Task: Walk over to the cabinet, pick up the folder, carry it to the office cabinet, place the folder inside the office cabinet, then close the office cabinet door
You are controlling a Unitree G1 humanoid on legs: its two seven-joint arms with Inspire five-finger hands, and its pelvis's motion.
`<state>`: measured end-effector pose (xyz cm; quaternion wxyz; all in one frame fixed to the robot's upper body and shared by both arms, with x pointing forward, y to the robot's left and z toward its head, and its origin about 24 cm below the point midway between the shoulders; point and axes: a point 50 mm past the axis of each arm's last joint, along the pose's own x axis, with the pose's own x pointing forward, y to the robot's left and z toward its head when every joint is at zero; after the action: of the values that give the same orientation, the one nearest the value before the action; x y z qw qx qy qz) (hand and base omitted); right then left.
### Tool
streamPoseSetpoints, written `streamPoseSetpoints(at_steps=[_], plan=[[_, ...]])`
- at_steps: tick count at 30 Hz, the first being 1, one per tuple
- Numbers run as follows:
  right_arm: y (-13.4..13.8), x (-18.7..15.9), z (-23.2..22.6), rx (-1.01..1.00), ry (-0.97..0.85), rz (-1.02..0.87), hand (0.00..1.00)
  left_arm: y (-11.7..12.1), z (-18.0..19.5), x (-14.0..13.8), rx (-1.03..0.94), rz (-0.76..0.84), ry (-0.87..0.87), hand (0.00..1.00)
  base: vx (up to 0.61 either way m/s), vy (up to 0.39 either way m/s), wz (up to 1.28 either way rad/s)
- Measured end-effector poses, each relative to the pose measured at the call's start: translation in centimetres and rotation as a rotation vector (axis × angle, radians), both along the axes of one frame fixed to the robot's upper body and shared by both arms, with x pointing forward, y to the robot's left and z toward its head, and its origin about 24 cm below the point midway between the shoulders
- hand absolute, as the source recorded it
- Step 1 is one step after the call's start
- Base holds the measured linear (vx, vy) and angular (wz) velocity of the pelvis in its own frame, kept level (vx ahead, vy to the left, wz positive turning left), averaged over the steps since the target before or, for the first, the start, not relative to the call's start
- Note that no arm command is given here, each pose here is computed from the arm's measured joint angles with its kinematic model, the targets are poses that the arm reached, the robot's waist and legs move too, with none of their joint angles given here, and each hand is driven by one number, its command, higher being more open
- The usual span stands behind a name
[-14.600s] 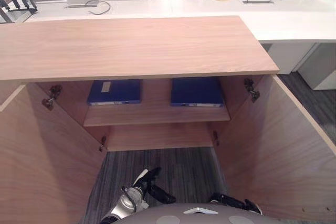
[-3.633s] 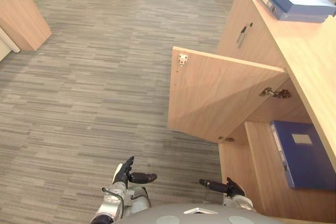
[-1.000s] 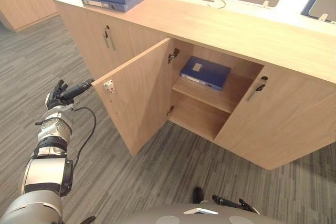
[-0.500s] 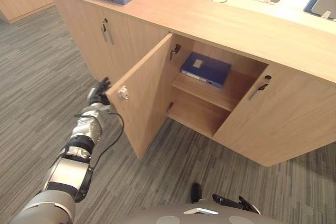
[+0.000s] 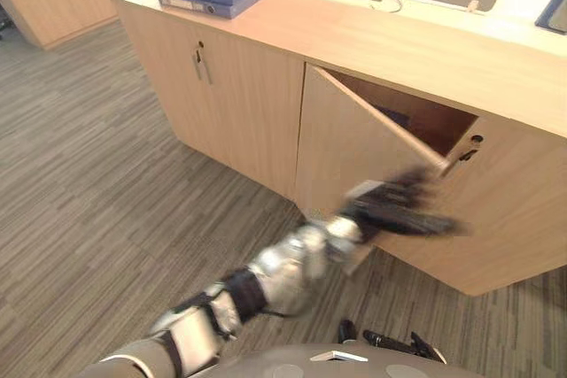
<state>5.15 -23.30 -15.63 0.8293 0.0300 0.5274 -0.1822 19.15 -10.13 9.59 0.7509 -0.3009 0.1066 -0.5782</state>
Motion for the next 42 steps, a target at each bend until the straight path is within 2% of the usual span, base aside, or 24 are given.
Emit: streamPoseSetpoints(at_steps=[1,5,11,29,34,38,39,40,42], plan=[[0.3,0.6,0.0,0.003,-0.009,0.023,1.0,-2.1,4.4,-2.1,-0.153,-0.162,-0.108,1.0,0.04,0.09,-0.72],[0.7,0.6,-0.1,0.002,0.001,0.054,1.0,-1.0,9.1,-3.9,-0.372,-0.294,-0.267,1.0,0.01,0.024,-0.59],[0.6,-0.1,-0.4,0.001,0.03,0.047,1.0,-1.3,8.1,-2.6,-0.307,-0.203,-0.224,1.0,-0.03,-0.028,0.06],[0.7,-0.6,-0.7,-0.008,0.054,0.012,1.0,-1.4,8.3,-2.0,-0.284,-0.138,-0.224,1.0,0.01,-0.006,0.08],[0.9,-0.8,-0.8,-0.005,0.064,0.002,1.0,-1.2,6.2,0.4,-0.198,-0.03,-0.161,1.0,-0.01,-0.004,0.04],[1.3,-0.3,-0.9,0.007,0.067,-0.004,1.0,2.6,1.8,4.7,-0.081,0.209,-0.034,1.0,-0.02,-0.022,0.02],[1.4,0.0,-0.9,0.01,0.059,-0.002,1.0,4.8,-0.1,6.3,-0.03,0.328,0.03,1.0,-0.04,-0.056,0.04],[1.5,0.1,-0.9,0.012,0.057,-0.002,1.0,5.8,-0.8,6.8,-0.011,0.373,0.05,1.0,-0.05,-0.052,0.04],[1.5,0.5,-0.9,0.015,0.046,0.002,1.0,9.3,-3.3,8.2,0.074,0.52,0.092,1.0,-0.03,-0.033,0.02]])
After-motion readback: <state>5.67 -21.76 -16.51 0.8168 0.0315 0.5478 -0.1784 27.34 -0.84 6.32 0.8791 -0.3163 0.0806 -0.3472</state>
